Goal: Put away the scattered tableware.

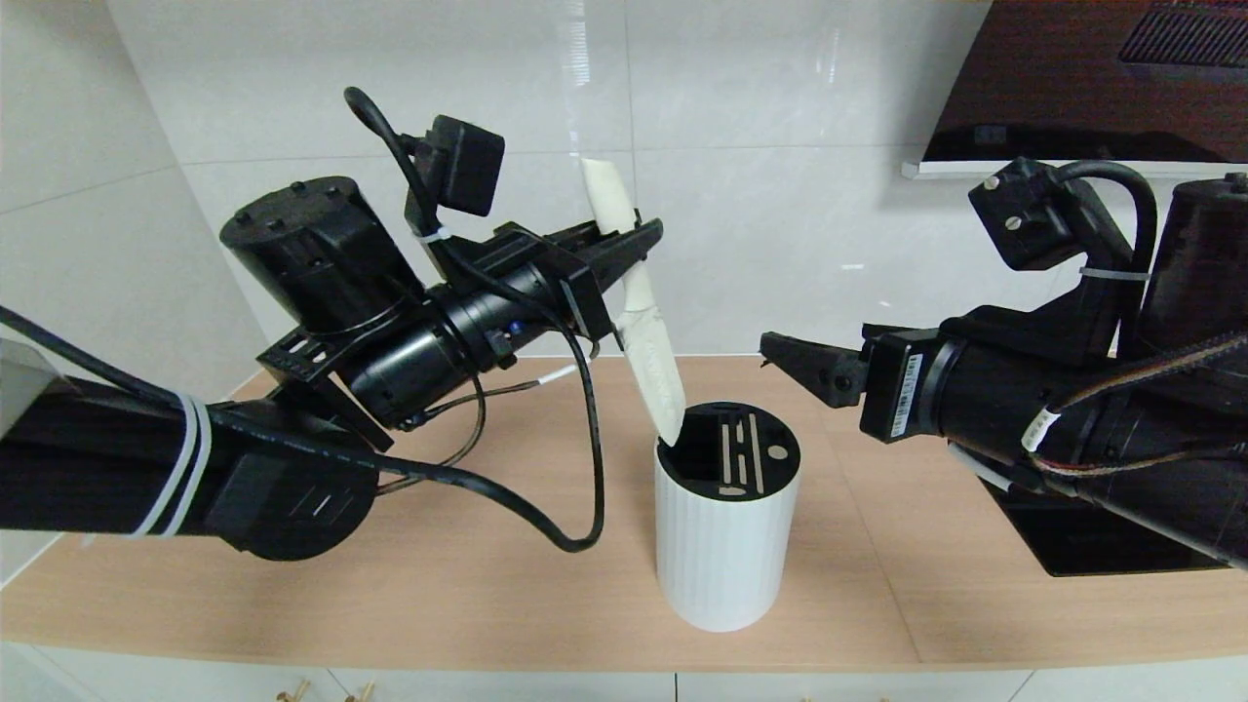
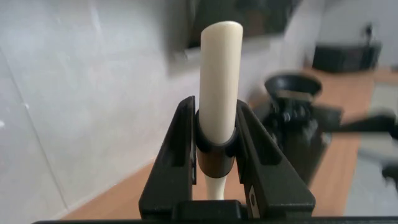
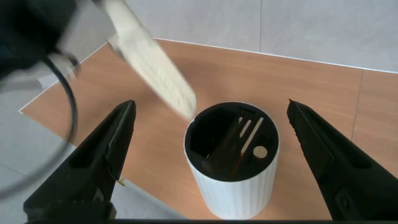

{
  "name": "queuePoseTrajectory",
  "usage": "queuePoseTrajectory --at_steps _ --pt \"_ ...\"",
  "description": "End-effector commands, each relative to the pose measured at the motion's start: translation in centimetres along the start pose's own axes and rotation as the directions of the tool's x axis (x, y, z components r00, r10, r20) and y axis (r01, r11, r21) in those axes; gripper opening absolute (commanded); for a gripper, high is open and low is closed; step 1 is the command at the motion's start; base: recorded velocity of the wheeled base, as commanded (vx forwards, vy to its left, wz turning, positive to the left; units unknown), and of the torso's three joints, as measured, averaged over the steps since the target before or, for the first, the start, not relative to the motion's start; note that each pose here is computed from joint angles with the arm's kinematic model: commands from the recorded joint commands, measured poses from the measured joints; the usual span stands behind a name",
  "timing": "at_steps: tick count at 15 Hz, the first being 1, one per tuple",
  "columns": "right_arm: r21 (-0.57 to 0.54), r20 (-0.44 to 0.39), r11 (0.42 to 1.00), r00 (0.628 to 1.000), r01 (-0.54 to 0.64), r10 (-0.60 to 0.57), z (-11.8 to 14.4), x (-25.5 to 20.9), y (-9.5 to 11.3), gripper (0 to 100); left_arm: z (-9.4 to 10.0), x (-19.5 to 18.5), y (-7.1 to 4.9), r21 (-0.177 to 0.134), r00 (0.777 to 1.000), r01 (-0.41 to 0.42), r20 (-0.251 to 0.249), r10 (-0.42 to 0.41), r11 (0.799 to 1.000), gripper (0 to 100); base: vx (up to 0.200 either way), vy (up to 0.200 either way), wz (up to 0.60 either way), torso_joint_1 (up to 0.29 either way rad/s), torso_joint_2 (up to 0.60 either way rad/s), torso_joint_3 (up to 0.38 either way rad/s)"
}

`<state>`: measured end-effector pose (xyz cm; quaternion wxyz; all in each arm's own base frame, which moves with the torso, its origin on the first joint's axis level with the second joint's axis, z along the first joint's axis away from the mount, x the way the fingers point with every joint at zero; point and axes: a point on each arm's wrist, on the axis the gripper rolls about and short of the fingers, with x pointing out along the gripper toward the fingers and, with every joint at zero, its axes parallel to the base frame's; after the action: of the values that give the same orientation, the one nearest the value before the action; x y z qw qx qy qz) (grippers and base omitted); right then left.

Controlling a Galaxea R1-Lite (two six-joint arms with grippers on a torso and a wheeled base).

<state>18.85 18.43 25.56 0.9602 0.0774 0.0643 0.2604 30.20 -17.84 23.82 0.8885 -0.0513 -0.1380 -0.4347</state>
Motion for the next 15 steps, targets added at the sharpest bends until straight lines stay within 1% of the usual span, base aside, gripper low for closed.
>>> queuePoseTrajectory --at_steps 1,2,3,4,6,9,11,13,15 --pt "-0.001 -0.003 1.0 1.0 0.0 0.0 -0.1 0.1 0.0 100 -0.8 -0.1 -0.4 0.005 1.0 0.009 -0.024 -0.009 1.0 0 0.0 0.0 0.0 0.0 0.0 0.0" --pt "-0.001 -0.004 1.0 1.0 0.001 -0.001 -0.1 0.1 0.0 100 -0.9 -0.1 -0.4 0.008 1.0 0.009 -0.027 -0.009 1.0 0 0.0 0.0 0.0 0.0 0.0 0.0" --pt "-0.001 -0.004 1.0 1.0 0.001 -0.001 -0.1 0.1 0.0 100 -1.6 0.3 -1.0 -0.001 0.999 0.027 -0.042 -0.027 1.0 0 0.0 0.0 0.0 0.0 0.0 0.0" --pt "-0.001 -0.004 1.0 1.0 0.001 -0.001 -0.1 0.1 0.0 100 -1.9 0.3 -1.2 -0.004 0.998 0.031 -0.049 -0.031 1.0 0 0.0 0.0 0.0 0.0 0.0 0.0" --pt "-0.001 -0.004 1.0 1.0 0.001 -0.001 -0.1 0.1 0.0 100 -2.3 0.4 -1.3 -0.011 0.997 0.036 -0.061 -0.036 0.999 0 0.0 0.0 0.0 0.0 0.0 0.0" --pt "-0.002 -0.006 1.0 1.0 0.001 -0.001 -0.2 0.1 0.0 100 -3.4 0.6 -1.2 -0.017 0.996 0.034 -0.084 -0.035 0.999 0 0.0 0.0 0.0 0.0 0.0 0.0" --pt "-0.002 -0.006 1.0 1.0 0.001 -0.001 -0.2 0.1 0.0 100 -4.2 0.7 -1.5 -0.025 0.994 0.042 -0.103 -0.045 0.999 0 0.0 0.0 0.0 0.0 0.0 0.0" --pt "-0.002 -0.006 1.0 1.0 0.001 -0.001 -0.2 0.1 0.0 100 -5.4 1.0 -1.8 -0.038 0.99 0.053 -0.131 -0.057 0.998 0 0.0 0.0 0.0 0.0 0.0 0.0" --pt "-0.002 -0.006 1.0 1.0 0.001 -0.001 -0.2 0.1 0.0 100 -6.7 1.2 -1.7 -0.043 0.985 0.05 -0.161 -0.057 0.998 0 0.0 0.0 0.0 0.0 0.0 0.0"
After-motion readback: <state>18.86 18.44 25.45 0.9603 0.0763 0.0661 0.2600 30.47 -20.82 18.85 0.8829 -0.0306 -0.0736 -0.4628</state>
